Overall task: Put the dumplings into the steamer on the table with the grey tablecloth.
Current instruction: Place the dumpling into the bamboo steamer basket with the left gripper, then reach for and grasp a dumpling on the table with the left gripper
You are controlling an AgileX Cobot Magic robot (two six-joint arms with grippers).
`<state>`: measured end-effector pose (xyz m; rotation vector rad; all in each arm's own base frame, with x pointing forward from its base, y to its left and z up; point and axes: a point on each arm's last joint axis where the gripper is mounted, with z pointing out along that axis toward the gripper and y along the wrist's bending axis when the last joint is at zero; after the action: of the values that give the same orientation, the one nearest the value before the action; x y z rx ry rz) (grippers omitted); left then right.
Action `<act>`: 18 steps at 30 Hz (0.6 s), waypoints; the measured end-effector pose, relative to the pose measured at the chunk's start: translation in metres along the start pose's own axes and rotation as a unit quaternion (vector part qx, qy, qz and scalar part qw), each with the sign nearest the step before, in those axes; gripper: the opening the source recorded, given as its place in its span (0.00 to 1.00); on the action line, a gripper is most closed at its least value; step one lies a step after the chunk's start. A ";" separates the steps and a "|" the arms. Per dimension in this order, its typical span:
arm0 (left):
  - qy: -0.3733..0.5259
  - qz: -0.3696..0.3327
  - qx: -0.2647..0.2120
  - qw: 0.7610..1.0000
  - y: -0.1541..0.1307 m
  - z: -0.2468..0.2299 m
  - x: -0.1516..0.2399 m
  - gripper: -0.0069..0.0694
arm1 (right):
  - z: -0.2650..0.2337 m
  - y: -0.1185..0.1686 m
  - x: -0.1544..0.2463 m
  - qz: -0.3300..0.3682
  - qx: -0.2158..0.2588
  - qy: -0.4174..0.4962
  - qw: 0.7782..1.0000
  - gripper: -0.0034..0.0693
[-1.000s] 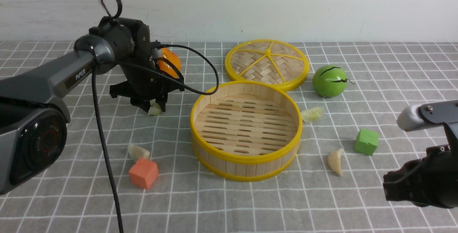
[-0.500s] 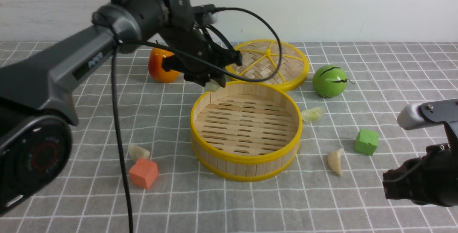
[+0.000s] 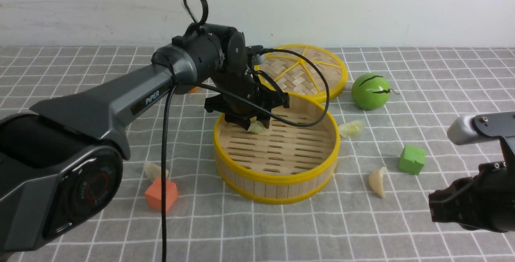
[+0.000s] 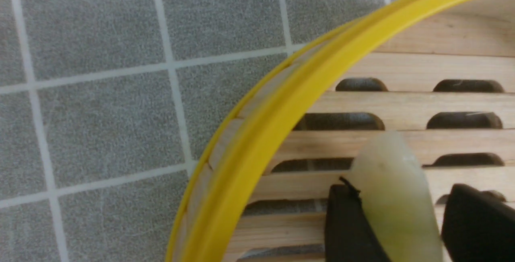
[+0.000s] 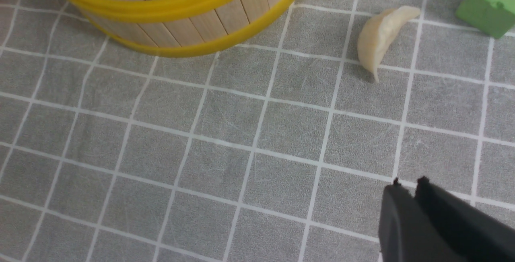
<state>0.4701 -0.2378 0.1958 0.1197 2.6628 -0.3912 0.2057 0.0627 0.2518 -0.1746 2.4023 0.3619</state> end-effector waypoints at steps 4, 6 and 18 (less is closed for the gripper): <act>0.003 -0.009 0.000 1.000 0.000 -0.002 0.000 0.62 | 0.000 0.000 0.000 0.000 0.000 0.000 1.000 0.13; 0.012 -0.008 -0.003 1.000 -0.001 -0.007 -0.001 0.63 | 0.000 0.000 0.000 0.000 0.000 0.000 1.000 0.13; -0.095 0.032 -0.104 0.989 0.032 -0.200 -0.039 0.61 | 0.000 0.000 0.001 -0.001 -0.001 0.008 1.000 0.13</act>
<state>0.4268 -0.1492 0.3770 0.0970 2.4860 -0.0965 0.2046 0.0628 0.2508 -0.1818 2.4166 0.3622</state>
